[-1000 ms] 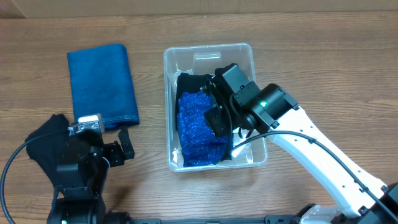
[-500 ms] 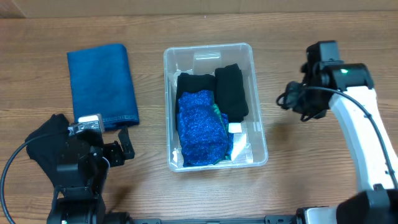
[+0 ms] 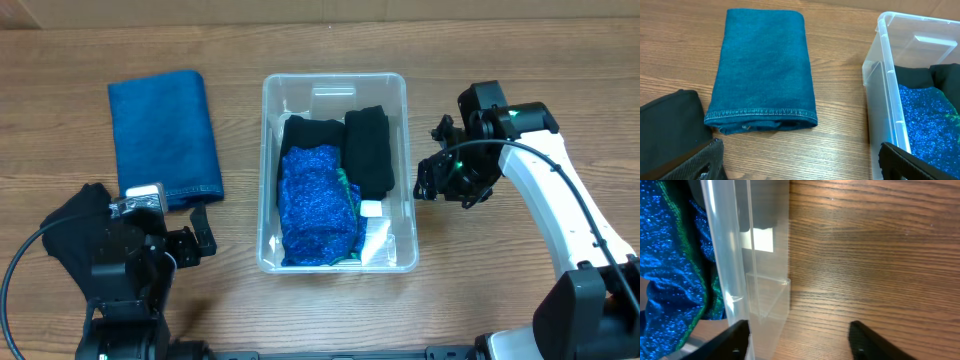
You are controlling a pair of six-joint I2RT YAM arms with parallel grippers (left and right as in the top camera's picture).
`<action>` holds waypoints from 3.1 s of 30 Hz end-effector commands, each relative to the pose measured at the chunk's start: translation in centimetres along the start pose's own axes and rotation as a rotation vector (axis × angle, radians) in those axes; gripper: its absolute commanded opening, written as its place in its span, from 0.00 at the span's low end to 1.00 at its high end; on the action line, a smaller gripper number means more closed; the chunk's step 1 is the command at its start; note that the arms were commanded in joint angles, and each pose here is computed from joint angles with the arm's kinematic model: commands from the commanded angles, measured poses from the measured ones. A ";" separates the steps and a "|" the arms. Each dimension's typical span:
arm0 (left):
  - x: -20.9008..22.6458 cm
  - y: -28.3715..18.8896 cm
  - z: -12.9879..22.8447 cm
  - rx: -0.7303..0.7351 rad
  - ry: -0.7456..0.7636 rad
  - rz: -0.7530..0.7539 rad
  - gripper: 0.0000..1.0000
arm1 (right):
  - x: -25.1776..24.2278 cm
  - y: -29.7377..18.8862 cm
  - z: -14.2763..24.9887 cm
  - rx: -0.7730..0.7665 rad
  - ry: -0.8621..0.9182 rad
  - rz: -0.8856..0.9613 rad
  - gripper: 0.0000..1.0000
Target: Pack container
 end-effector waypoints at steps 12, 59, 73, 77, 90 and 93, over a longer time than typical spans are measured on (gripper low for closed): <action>10.7 -6.8 -3.2 -0.016 -0.496 -0.554 1.00 | -10.1 -4.0 1.1 -0.110 0.511 0.189 0.80; 22.7 13.0 13.7 0.420 -0.980 0.031 0.55 | -9.9 -4.0 0.5 -0.133 0.480 0.168 0.84; 16.8 7.3 1.9 0.179 -1.065 0.234 0.04 | -9.9 -4.0 0.5 -0.133 0.480 0.167 0.84; 12.0 1.8 -5.1 -0.006 -0.964 0.327 0.04 | -9.9 -4.0 0.5 -0.134 0.480 0.167 0.84; -14.1 -3.3 -16.4 0.007 -0.372 0.933 0.04 | -9.9 -4.0 0.5 -0.133 0.480 0.167 0.84; -20.6 -0.7 -11.9 0.185 -0.290 0.940 0.04 | -9.9 -4.0 0.5 -0.132 0.480 0.167 0.85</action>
Point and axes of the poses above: each gripper's point midway between its finger pads, its own y axis out along the fingers, its own x axis along the line the jaws close on, z = x × y, the point moved 3 cm from there along -y, back along the fingers, and after that the axes turned 2 degrees about -y, right-handed, at the moved point
